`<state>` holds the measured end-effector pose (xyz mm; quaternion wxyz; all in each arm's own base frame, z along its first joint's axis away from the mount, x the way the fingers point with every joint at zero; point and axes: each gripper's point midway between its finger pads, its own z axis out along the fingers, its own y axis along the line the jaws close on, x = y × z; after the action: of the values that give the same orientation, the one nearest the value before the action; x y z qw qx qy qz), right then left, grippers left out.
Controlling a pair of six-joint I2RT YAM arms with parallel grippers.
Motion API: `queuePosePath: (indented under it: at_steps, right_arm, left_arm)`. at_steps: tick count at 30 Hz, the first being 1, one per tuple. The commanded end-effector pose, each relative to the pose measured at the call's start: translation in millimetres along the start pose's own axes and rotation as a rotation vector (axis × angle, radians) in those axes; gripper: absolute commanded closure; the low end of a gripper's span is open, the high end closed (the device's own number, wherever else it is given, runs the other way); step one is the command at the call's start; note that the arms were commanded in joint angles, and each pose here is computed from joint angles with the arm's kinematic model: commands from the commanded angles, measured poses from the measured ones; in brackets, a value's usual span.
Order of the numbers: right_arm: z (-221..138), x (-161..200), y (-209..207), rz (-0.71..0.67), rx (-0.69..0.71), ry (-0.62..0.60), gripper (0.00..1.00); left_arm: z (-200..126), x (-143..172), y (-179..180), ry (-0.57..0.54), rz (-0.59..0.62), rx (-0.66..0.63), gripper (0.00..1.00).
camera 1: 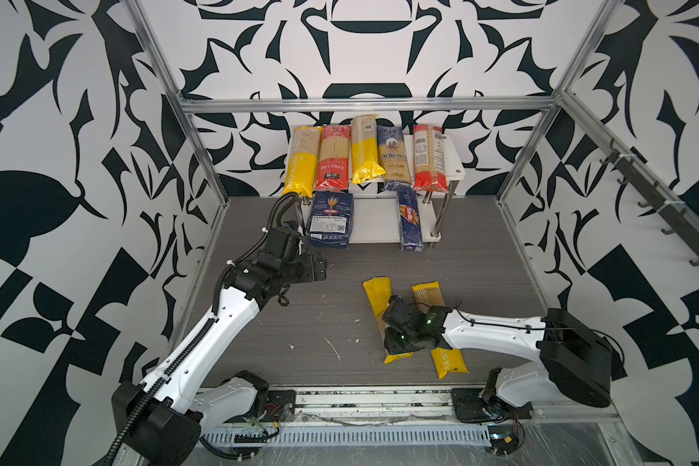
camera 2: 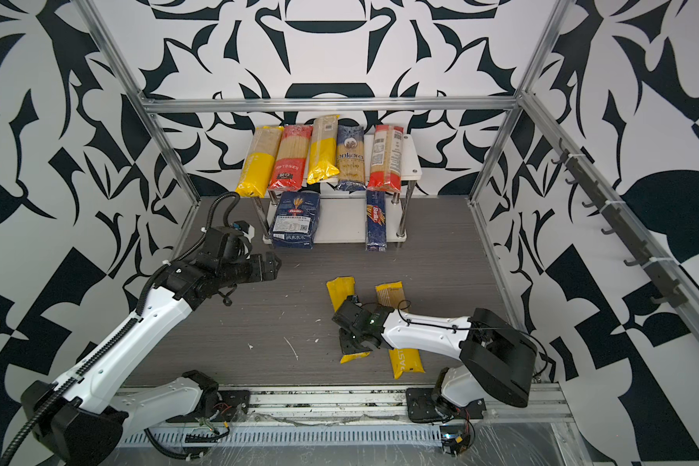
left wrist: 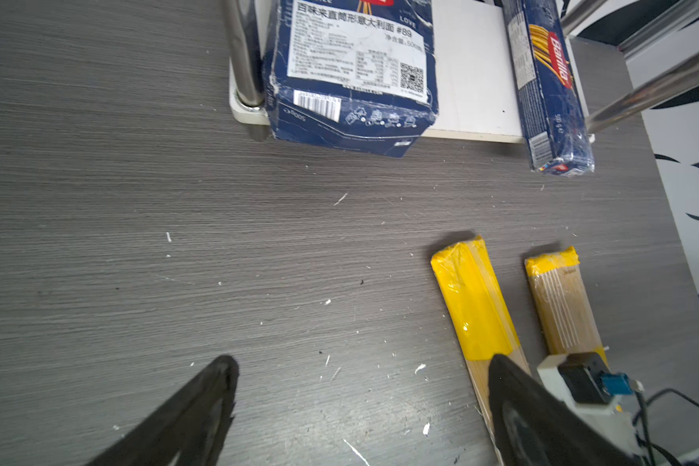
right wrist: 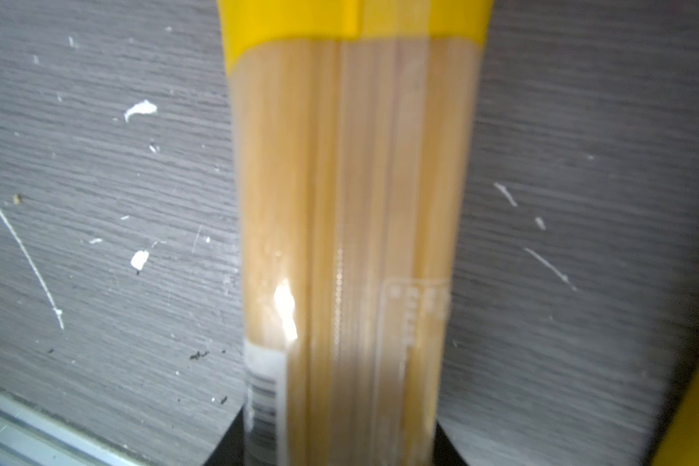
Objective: Arrange pasta packages on shelves
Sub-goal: Pick up the pasta bag from the center of the table.
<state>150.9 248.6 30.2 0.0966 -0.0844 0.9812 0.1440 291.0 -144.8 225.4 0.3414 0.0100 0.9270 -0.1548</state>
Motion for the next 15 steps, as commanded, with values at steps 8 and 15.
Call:
queuePosePath:
  at_steps: [8,15]
  right_arm:
    - [-44.3,-50.5,21.6,0.016,-0.127,-0.140,0.99]
    - [-50.8,-65.2,26.9,0.017,-0.175,-0.156,1.00]
  left_arm:
    - [-14.8,-5.4,20.0,-0.054,-0.022,-0.067,0.01]
    - [-18.1,-5.3,24.6,-0.064,-0.035,-0.075,0.01]
